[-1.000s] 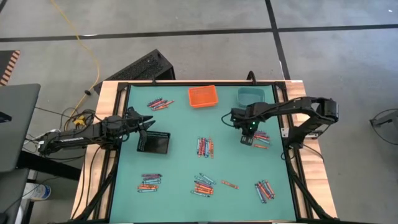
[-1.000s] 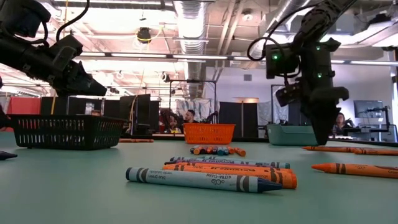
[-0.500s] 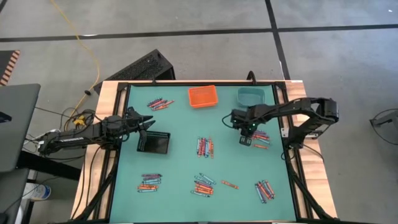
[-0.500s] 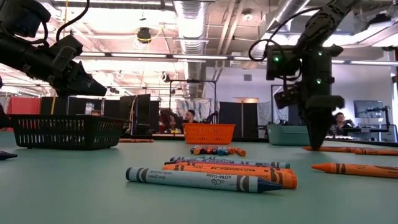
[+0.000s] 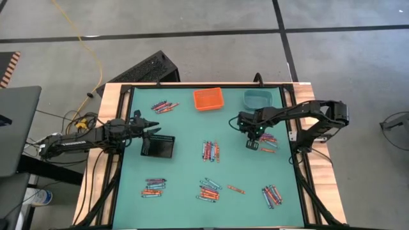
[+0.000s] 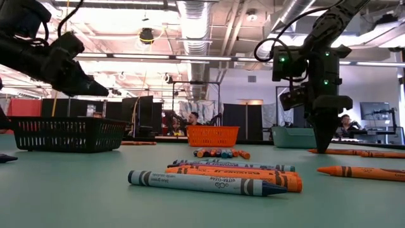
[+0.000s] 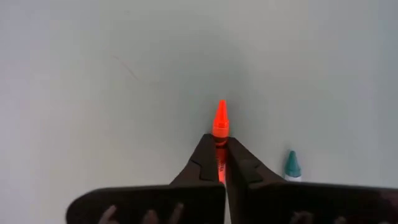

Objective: Sort crayons

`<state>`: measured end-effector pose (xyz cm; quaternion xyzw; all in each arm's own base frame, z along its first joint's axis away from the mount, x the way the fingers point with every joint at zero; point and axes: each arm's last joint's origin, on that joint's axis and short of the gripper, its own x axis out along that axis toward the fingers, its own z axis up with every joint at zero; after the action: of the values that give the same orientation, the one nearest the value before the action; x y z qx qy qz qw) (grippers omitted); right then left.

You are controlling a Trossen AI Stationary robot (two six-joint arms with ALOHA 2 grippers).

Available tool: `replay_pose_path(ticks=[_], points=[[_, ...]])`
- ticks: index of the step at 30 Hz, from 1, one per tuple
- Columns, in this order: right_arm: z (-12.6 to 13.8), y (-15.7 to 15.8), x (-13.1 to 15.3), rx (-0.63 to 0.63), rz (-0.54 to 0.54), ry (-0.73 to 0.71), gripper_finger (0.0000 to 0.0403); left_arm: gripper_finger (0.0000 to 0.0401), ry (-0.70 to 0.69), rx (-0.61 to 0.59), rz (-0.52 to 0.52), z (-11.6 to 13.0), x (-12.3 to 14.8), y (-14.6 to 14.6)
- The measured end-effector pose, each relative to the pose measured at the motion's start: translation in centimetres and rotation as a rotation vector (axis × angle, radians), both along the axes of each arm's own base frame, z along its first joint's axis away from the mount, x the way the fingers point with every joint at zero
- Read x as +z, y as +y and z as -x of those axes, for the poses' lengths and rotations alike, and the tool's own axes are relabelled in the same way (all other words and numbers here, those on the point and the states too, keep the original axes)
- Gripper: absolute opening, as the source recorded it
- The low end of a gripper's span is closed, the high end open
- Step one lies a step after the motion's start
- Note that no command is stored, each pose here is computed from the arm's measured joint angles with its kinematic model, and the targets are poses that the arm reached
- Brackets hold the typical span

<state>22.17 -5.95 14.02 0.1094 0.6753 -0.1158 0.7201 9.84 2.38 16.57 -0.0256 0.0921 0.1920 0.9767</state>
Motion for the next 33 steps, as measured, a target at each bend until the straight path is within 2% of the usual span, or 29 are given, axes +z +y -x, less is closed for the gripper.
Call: replay_pose_path(ticks=[4,10,14,21,33], points=[[0.0,0.0,0.0,0.003,0.000,0.001,0.0004,0.0116,-0.049,-0.064,-0.021,0.2,0.5,-0.3],[0.0,0.0,0.0,0.006,0.000,0.001,0.0003,0.0116,-0.153,-0.063,-0.067,0.8,1.4,-0.4],[-0.1,0.0,-0.1,0.011,0.004,-0.016,0.0002,0.0116,-0.155,-0.081,-0.096,0.8,1.5,-0.5],[-0.4,-0.1,0.0,0.016,0.010,-0.043,0.0002,0.0116,-0.202,-0.207,-0.126,0.3,0.4,-0.8],[-0.4,-0.1,0.0,0.014,0.010,-0.045,0.0001,0.0116,-0.218,-0.184,-0.057,0.2,0.4,-0.7]])
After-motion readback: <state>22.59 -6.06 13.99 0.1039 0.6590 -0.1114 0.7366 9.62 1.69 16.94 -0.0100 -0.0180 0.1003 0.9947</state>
